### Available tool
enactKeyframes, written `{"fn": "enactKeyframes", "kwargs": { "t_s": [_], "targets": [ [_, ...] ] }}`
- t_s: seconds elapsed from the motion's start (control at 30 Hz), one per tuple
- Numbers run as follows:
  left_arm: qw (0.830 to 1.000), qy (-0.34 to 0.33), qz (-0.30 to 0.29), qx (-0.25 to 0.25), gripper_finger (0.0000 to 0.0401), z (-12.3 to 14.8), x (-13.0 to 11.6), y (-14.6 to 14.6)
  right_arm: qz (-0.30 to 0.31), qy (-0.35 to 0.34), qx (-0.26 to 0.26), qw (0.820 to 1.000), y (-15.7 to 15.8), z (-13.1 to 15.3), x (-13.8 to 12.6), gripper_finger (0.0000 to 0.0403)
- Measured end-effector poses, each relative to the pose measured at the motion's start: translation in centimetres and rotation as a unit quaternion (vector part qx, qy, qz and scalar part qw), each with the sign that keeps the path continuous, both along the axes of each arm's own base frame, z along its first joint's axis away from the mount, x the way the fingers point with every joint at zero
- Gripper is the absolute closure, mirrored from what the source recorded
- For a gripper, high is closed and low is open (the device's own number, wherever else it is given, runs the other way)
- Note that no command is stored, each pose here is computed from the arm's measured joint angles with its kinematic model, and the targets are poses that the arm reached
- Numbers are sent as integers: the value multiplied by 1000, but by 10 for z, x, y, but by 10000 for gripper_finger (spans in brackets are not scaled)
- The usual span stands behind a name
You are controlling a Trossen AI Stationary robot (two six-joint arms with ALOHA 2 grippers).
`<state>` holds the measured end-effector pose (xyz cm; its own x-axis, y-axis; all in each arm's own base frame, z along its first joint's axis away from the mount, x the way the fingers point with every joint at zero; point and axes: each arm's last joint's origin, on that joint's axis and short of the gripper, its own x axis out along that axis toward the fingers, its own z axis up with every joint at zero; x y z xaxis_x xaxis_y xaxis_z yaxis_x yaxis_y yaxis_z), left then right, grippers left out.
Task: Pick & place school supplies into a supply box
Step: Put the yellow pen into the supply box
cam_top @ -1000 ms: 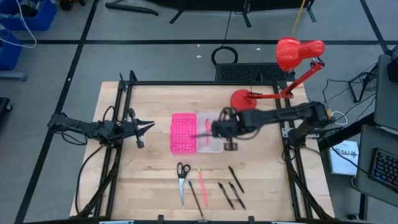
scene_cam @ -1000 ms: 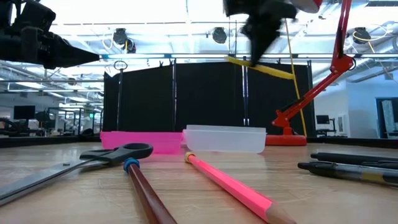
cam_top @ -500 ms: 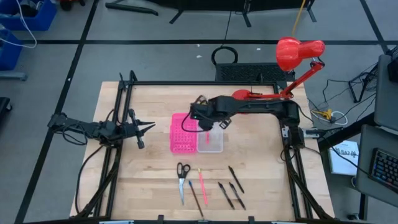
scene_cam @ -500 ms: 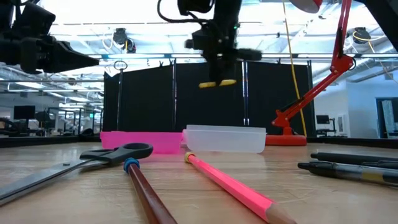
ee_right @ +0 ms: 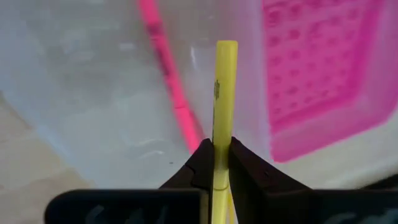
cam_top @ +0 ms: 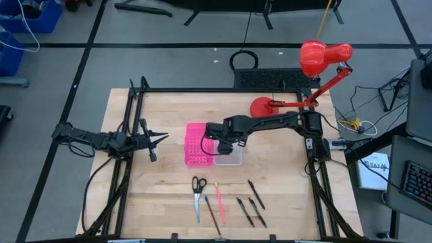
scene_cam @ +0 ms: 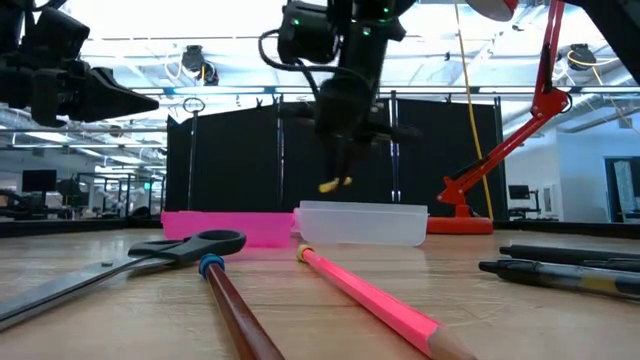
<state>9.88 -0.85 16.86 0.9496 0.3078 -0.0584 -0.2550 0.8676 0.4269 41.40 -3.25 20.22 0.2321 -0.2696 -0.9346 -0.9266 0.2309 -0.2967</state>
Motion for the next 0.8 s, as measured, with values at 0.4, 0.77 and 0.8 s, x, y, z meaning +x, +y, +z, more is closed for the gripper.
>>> {"fn": "enactKeyframes", "kwargs": {
  "t_s": [0.4,0.77,0.8],
  "targets": [
    [1000,-2,1,-11,354,0,0,0,75,41,-19,996,1,-53,-19,384],
    [1000,-3,1,-14,354,0,0,0,88,33,-29,995,4,-58,-18,356],
    [1000,-3,1,-14,354,0,0,0,97,36,-38,994,7,-58,-18,360]
  ]
}}
